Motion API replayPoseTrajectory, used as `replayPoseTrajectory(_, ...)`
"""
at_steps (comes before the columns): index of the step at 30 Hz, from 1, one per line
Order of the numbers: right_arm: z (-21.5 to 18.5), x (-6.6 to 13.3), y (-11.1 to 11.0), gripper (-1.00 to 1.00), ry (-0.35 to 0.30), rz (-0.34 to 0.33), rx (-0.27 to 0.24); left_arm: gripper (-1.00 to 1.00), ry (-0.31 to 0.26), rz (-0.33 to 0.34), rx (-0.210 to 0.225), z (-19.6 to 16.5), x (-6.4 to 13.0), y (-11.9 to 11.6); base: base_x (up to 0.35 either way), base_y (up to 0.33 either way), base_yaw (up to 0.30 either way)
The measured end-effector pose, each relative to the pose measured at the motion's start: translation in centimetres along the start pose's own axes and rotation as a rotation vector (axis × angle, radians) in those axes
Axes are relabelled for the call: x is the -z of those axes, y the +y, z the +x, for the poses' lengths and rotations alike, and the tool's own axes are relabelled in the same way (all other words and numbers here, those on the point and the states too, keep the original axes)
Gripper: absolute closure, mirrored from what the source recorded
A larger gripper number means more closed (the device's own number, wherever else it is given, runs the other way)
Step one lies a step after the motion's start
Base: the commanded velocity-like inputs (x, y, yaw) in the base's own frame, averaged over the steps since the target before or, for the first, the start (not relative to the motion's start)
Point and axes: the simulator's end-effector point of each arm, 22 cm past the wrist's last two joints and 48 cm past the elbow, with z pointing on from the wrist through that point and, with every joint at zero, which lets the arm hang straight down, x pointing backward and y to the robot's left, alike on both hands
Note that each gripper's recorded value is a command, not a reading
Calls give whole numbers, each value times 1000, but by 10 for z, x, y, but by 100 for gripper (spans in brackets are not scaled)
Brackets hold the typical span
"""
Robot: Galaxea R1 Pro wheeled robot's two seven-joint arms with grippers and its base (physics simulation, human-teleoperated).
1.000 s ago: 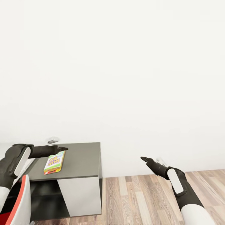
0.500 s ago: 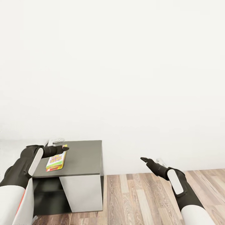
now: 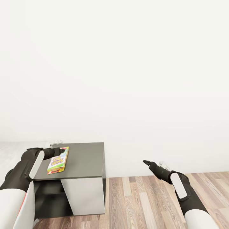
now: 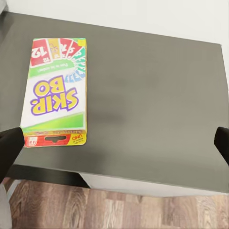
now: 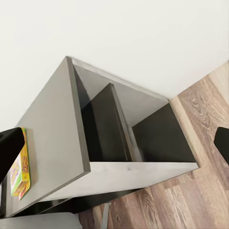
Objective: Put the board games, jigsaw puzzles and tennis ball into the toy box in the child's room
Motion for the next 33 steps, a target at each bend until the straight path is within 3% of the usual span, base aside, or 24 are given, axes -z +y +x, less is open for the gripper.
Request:
replayPoseTrajectory(9,-2,1,7,-100,-4,-20,10,-100,-2,-4,1,-1,0,1,109,102,0)
replayPoseTrajectory(11,-8,3,25,-100,-18,-69,31,-100,-2,-3,1,0,0,1,109,14,0)
replayPoseTrajectory(14,-27,17,80,-100,-60,-242,93,-100,-1,-2,1,0,0,0,99,5,0)
replayPoseTrajectory(15,-32,29,109,-100,-78,-346,122,-100,-1,-2,1,0,0,0,94,2,0)
replayPoseTrajectory(17,-29,40,124,-100,-80,-423,146,-100,-1,-1,1,0,0,-1,91,1,0)
replayPoseTrajectory(27,-20,42,123,-100,-64,-430,187,-100,1,7,3,2,-1,-7,87,-62,0)
replayPoseTrajectory(33,-20,43,125,-100,-65,-434,195,-100,32,4,3,14,-7,-7,67,-169,0)
